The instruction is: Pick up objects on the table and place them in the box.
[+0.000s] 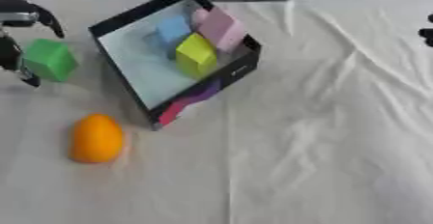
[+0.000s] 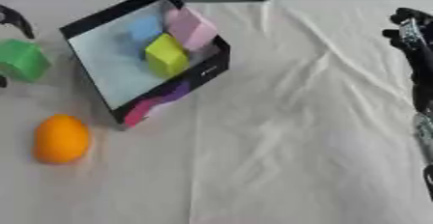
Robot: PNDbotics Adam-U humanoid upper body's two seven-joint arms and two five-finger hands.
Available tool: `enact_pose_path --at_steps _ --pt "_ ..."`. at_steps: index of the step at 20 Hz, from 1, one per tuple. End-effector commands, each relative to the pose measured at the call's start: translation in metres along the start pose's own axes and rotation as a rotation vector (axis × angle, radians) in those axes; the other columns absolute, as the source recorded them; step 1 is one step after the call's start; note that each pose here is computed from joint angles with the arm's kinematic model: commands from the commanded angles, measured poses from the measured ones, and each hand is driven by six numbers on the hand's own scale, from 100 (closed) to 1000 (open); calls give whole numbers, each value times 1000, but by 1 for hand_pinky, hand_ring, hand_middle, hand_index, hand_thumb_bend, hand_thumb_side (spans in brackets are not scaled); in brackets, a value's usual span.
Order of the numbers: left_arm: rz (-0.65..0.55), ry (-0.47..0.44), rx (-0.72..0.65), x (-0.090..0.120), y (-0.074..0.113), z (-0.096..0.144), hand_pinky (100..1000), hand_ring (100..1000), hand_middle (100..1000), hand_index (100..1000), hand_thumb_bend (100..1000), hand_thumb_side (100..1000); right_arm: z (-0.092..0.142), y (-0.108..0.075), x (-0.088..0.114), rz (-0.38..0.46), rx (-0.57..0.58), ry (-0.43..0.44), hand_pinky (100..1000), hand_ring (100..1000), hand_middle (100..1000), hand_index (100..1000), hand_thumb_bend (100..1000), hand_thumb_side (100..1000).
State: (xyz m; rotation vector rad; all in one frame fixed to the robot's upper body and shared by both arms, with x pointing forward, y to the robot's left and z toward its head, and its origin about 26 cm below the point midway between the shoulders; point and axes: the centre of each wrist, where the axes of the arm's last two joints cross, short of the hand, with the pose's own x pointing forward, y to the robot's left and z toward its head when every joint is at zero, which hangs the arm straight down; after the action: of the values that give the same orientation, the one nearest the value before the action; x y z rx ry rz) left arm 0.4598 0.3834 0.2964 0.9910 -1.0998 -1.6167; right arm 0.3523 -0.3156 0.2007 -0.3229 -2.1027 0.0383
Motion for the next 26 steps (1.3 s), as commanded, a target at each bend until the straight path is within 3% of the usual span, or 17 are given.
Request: enact_pose_path --at_steps 1,14,15,17,20,23,26 --pt "4 45 66 -10 9 9 942 951 866 850 751 100 -5 -3 12 17 -1 -40 872 763 766 796 100 677" --pt "39 128 36 -22 -3 8 922 922 802 810 679 100 -3 -1 8 19 2 -26 872 763 766 797 100 686" --pt "43 131 38 -22 -4 8 899 892 754 789 680 100 -3 -1 8 20 1 -25 872 764 766 797 100 686" --pt "30 140 59 -21 -3 8 737 664 548 617 665 100 -2 -2 8 21 -1 -22 873 764 766 797 100 687" --pt "-19 143 180 -16 8 10 601 505 420 463 652 100 -2 -3 7 20 -8 -22 872 764 766 798 100 685" --pt "-17 65 347 -3 32 17 563 476 391 432 619 100 -1 -5 7 25 -12 -24 872 764 766 798 100 678" --pt "-37 -74 449 27 67 26 564 477 393 435 614 100 -2 -9 9 31 -18 -31 872 764 766 798 100 672"
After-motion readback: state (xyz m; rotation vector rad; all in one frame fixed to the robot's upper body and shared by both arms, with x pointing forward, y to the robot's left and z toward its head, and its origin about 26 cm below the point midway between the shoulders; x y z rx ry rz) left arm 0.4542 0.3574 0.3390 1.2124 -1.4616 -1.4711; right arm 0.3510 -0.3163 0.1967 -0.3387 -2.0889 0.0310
